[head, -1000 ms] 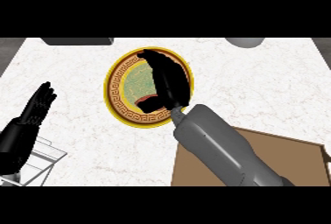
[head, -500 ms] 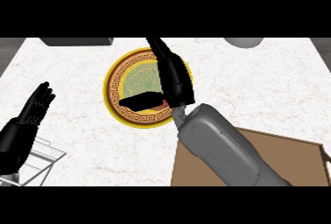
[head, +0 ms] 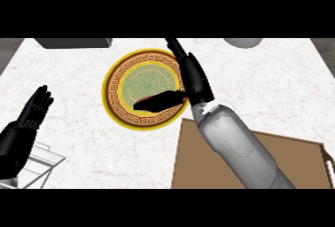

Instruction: Pick the sweet potato from the tray and place it in the plate

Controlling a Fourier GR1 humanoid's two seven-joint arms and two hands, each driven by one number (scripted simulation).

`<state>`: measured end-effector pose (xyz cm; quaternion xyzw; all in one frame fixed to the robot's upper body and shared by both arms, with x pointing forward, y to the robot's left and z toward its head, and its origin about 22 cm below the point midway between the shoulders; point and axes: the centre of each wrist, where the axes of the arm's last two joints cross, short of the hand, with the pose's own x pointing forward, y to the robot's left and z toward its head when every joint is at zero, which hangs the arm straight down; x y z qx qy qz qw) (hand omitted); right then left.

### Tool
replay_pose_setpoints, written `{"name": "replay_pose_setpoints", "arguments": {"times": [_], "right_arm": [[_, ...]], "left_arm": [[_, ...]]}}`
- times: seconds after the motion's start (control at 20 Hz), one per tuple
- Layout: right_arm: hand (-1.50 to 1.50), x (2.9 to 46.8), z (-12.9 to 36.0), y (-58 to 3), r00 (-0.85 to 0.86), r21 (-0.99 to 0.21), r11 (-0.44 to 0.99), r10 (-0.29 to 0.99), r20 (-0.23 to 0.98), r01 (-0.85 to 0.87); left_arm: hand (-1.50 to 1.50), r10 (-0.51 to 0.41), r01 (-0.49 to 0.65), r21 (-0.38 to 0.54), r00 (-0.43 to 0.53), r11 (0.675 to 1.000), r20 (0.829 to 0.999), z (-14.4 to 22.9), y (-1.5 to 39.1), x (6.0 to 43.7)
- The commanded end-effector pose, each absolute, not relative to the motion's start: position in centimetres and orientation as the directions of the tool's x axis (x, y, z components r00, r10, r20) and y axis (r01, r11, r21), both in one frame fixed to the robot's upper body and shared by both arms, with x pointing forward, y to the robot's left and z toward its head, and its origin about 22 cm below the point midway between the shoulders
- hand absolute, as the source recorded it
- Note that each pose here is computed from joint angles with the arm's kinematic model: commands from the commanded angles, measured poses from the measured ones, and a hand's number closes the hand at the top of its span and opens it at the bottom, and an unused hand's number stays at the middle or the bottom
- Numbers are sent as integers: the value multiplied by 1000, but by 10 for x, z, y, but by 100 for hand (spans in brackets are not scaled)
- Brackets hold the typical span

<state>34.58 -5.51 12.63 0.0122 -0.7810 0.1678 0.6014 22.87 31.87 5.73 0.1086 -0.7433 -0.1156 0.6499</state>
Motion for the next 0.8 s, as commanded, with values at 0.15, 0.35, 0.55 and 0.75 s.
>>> {"name": "replay_pose_setpoints", "arguments": {"times": [0.15,0.35,0.55,0.75], "right_arm": [[-150,357,107,-85,-308,-250,938,171,936,-240],[-150,365,101,-112,-285,-243,944,175,942,-223],[-150,370,95,-120,-283,-251,946,189,940,-203],[-150,373,85,-150,-267,-307,933,253,930,-186]], "left_arm": [[0,-159,-52,166,121,985,980,26,290,246],[0,-166,-44,173,133,984,977,34,300,243],[0,-162,-54,170,129,984,978,24,309,242],[0,-177,-39,183,127,982,976,34,300,244]]}}
